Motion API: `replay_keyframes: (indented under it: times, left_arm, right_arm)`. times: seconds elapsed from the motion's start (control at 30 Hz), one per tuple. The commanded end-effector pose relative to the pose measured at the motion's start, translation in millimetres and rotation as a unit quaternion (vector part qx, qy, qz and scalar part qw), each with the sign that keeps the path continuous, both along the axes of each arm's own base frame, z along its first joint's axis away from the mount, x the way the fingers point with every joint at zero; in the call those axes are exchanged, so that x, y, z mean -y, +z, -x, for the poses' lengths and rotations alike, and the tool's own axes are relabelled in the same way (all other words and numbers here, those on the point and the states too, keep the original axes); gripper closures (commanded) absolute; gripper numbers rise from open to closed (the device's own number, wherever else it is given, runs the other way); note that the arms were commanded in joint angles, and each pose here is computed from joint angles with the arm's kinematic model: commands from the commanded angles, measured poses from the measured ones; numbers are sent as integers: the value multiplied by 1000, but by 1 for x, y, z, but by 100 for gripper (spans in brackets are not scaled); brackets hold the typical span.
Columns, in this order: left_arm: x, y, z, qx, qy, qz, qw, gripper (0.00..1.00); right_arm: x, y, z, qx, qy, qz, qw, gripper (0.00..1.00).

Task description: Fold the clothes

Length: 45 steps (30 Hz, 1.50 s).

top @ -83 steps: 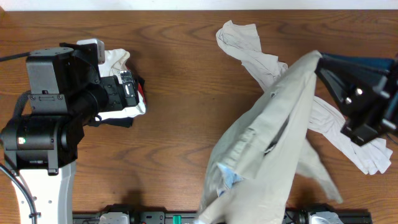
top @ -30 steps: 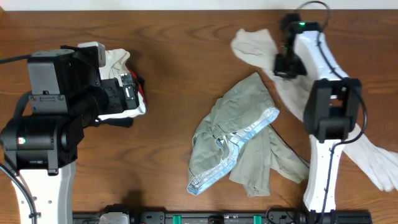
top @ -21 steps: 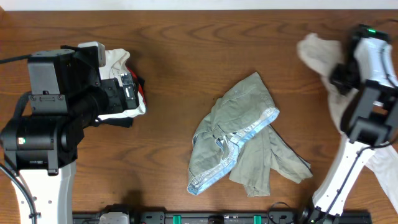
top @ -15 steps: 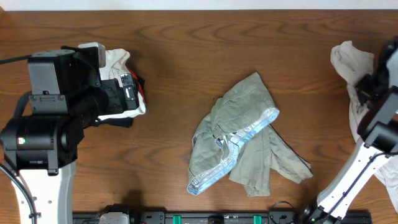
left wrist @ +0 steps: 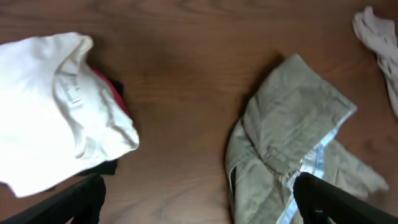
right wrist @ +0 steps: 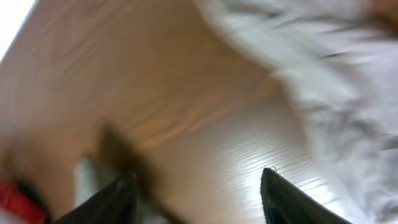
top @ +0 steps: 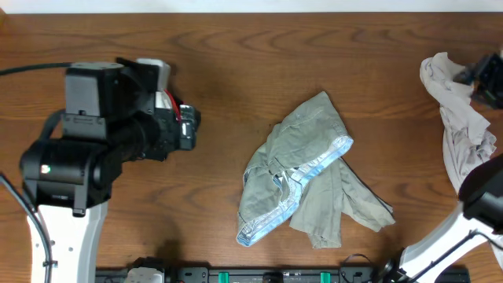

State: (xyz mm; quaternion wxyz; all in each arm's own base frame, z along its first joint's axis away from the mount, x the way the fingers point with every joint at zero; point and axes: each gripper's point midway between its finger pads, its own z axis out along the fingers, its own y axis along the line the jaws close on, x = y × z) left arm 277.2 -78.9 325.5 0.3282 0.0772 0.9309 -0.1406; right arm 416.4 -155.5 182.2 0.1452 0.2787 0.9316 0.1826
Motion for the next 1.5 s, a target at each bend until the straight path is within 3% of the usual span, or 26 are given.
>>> replay_keyframes:
  times: [0.0,0.27,0.43,0.57,0.63,0.7,0.73,0.8,0.93,1.1,1.27,1.47]
  left_arm:
    - [0,1,-2,12,-15,-32,999,2]
    - [-3,1,-3,13,-9,-38,999,2]
    - [-3,1,-3,13,-9,-38,999,2]
    - [-3,1,-3,15,-9,-38,999,2]
    - [-3,2,-4,16,-9,-38,999,2]
    - [-3,2,-4,17,-9,-38,999,2]
    - [-3,2,-4,17,-9,-38,999,2]
    - [-3,2,-4,17,-9,-38,999,2]
    - [-3,3,-6,21,-9,-38,999,2]
    - [-2,5,-7,26,-9,-37,999,2]
    - [-2,5,-7,26,-9,-37,999,2]
    - [-2,5,-7,25,-9,-36,999,2]
  right_arm:
    - [-75,3,-8,10,123,-42,991,34]
    - [-191,-43,22,-97,269,-21,958,30]
    - [-220,-75,51,-165,328,43,929,26]
    - [-243,-88,65,-184,352,46,916,29]
    - [-250,-90,70,-193,356,45,913,39]
    - [-259,-89,74,-195,362,36,911,76]
    - [-267,-87,75,-191,365,20,911,86]
    - [-283,-81,75,-178,371,-20,911,95]
    - [-324,-52,55,-97,375,-135,912,99]
    - [-376,11,7,39,349,-315,882,99]
    - [-397,29,-43,98,291,-317,897,99]
    - [-429,34,-83,175,231,-244,925,99]
